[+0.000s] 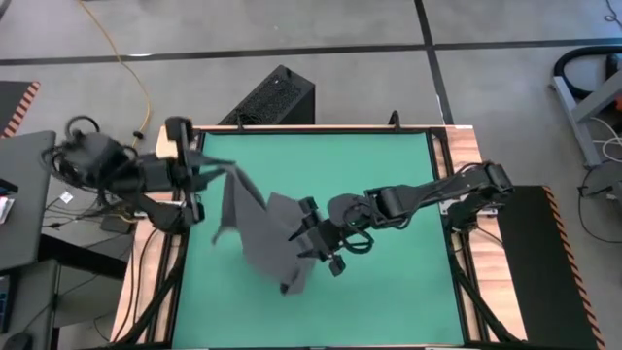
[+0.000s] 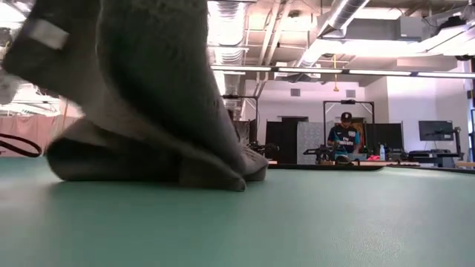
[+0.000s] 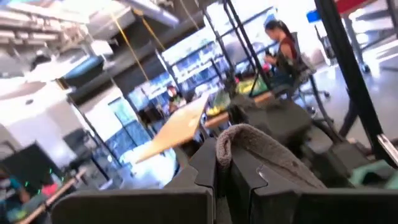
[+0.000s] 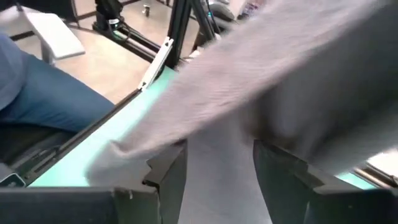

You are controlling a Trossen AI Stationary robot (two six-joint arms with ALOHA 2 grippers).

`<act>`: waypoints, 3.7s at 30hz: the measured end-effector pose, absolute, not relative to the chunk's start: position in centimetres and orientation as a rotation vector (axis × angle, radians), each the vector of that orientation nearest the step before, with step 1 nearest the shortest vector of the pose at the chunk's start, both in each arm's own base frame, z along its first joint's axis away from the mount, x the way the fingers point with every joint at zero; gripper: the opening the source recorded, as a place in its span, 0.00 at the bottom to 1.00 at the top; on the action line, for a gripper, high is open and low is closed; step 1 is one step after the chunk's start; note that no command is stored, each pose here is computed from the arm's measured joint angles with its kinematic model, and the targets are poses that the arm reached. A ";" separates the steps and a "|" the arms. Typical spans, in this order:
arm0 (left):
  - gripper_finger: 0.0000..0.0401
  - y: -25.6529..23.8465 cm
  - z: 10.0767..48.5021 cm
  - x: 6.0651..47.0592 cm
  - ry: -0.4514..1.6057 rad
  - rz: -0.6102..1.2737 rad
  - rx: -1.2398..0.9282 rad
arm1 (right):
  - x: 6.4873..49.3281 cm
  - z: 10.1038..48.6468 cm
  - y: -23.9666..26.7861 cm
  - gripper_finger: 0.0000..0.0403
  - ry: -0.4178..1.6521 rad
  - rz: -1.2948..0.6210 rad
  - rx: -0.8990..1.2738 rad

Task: Roll towel
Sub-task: Prepare the gray towel for folding

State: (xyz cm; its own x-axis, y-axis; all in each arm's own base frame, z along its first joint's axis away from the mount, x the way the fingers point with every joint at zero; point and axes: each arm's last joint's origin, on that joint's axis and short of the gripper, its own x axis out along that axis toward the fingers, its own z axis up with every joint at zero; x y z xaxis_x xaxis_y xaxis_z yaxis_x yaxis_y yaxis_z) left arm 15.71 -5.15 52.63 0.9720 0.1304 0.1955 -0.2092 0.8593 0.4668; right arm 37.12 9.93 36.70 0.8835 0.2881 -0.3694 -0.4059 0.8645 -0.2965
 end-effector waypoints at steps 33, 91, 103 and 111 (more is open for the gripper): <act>0.00 -14.7 42.1 23.9 0.533 -1.112 0.293 | 39.1 29.8 8.7 0.51 0.497 0.485 -0.392; 0.00 -13.5 47.4 18.7 0.378 -0.806 0.301 | 45.4 21.2 4.6 0.51 0.444 0.409 -0.454; 0.00 -13.9 47.4 18.5 0.370 -0.803 0.321 | 44.5 18.7 3.6 0.47 0.404 0.379 -0.427; 0.00 -13.9 47.4 18.5 0.369 -0.803 0.321 | 44.3 18.2 2.7 0.47 0.367 0.349 -0.425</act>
